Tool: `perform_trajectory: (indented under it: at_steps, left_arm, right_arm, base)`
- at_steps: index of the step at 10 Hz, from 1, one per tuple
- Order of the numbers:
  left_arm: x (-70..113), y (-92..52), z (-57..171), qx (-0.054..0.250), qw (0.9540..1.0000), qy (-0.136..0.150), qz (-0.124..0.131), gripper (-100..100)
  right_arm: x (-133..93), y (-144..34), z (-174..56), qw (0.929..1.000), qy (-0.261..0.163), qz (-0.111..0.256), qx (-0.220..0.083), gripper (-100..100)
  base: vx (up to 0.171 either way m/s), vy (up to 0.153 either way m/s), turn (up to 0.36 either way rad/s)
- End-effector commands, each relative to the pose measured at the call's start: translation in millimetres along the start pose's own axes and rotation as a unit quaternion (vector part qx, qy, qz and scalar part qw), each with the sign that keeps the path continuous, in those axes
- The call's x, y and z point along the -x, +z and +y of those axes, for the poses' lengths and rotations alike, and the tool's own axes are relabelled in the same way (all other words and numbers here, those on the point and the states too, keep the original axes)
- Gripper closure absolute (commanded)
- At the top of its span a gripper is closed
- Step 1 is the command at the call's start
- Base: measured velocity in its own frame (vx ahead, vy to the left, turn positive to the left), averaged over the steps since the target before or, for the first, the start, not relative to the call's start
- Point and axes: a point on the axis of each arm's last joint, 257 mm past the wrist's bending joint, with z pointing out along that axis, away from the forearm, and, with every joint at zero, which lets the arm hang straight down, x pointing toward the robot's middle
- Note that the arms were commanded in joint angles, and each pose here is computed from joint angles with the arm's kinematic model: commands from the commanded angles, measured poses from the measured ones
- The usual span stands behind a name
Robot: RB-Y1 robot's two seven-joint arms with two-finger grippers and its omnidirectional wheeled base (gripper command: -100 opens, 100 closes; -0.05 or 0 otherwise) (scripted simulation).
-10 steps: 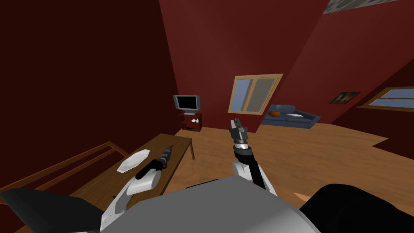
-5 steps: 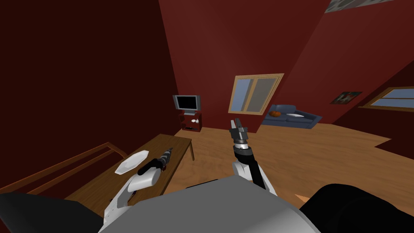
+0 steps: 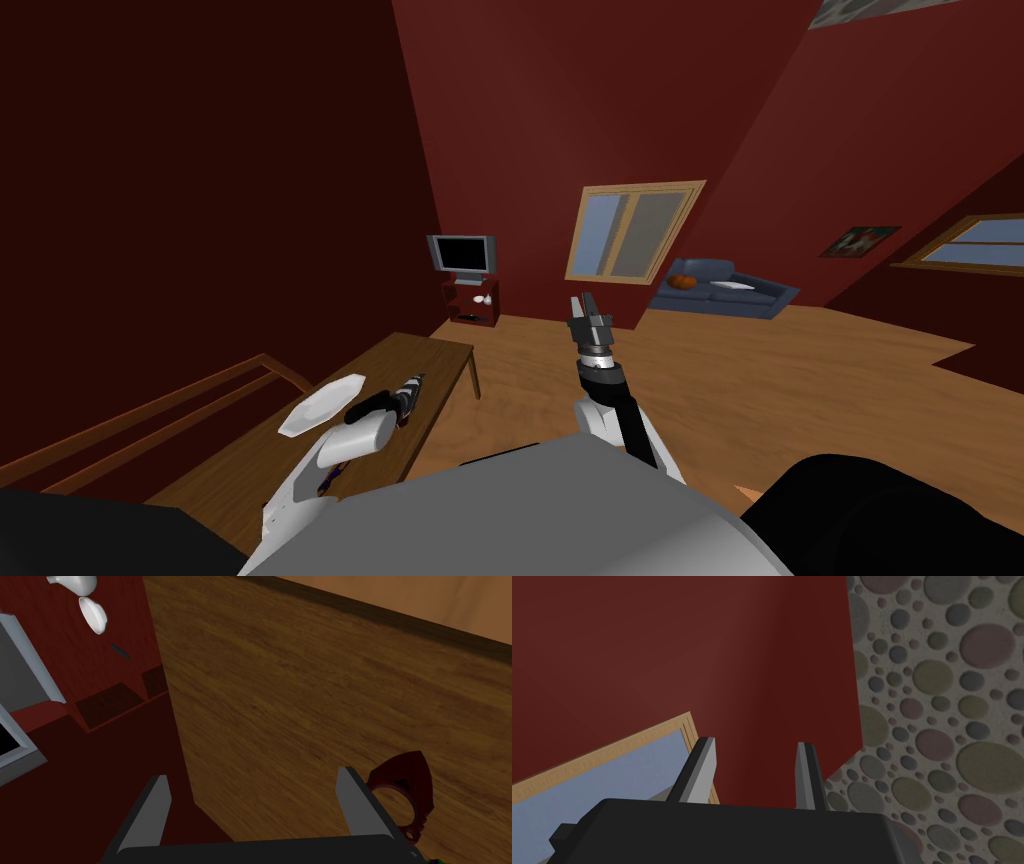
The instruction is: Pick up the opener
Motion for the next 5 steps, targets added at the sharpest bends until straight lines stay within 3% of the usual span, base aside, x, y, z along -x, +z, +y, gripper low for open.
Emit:
perform_trajectory:
  at_steps: [1, 5]
  left_arm:
    - [4.0, 4.1, 13, 0.028, 0.9996, -0.004, 0.005, -100]
    - [9.0, 7.4, 37, 0.083, 0.9963, -0.013, 0.017, -100]
  right_arm:
    - [0, 0.0, 0, 1.0000, 0.000, 0.000, 0.000, 0]
    - [0, 0.0, 0, 1.0000, 0.000, 0.000, 0.000, 0]
  base:
    - [0.033, -0.004, 0.002]
    - [0.028, -0.001, 0.002]
